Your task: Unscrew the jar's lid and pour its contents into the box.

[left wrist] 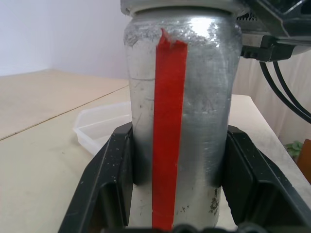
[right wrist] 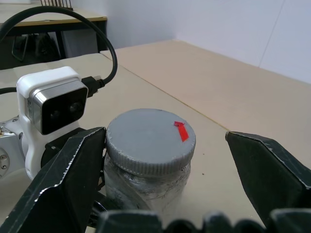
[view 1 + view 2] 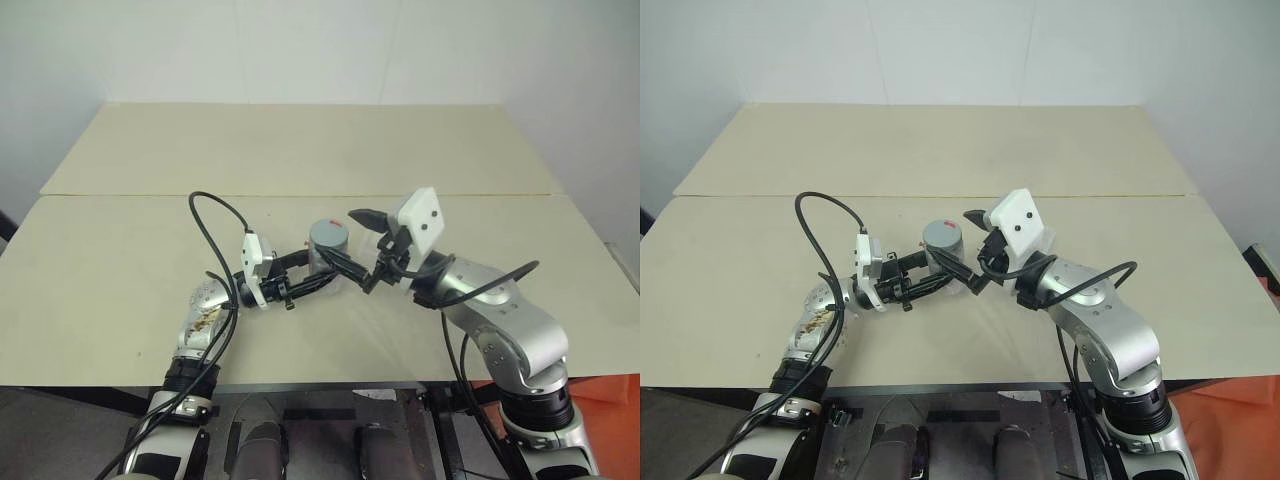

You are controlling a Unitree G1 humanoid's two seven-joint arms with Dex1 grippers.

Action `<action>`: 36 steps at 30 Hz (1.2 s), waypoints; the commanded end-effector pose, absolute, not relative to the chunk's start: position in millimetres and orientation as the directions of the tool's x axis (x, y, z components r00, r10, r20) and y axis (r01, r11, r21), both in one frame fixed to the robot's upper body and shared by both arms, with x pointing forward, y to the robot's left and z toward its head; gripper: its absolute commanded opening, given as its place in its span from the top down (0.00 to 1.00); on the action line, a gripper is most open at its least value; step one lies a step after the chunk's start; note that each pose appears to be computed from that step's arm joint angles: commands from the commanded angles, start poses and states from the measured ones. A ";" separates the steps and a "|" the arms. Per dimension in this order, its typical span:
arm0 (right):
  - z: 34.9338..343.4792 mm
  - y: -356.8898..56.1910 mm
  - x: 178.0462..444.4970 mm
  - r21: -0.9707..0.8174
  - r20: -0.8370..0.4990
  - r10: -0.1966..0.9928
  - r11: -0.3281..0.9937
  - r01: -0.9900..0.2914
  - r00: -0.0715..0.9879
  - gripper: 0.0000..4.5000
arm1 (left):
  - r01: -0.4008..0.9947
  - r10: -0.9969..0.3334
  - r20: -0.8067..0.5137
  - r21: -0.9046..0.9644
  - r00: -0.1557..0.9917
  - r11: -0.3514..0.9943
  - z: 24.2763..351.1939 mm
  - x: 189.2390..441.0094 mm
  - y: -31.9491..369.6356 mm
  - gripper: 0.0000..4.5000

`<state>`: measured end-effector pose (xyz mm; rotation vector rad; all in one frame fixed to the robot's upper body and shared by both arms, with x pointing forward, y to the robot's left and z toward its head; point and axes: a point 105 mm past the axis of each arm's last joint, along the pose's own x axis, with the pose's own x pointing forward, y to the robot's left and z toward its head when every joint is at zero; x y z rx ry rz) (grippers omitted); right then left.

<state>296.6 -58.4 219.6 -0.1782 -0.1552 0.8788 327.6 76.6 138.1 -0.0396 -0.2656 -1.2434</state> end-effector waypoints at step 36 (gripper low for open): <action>234.2 -95.5 287.9 -0.249 0.081 0.746 0.657 -0.712 0.661 0.00 | 0.919 -0.913 0.267 0.166 0.307 0.358 149.2 331.8 86.1 0.53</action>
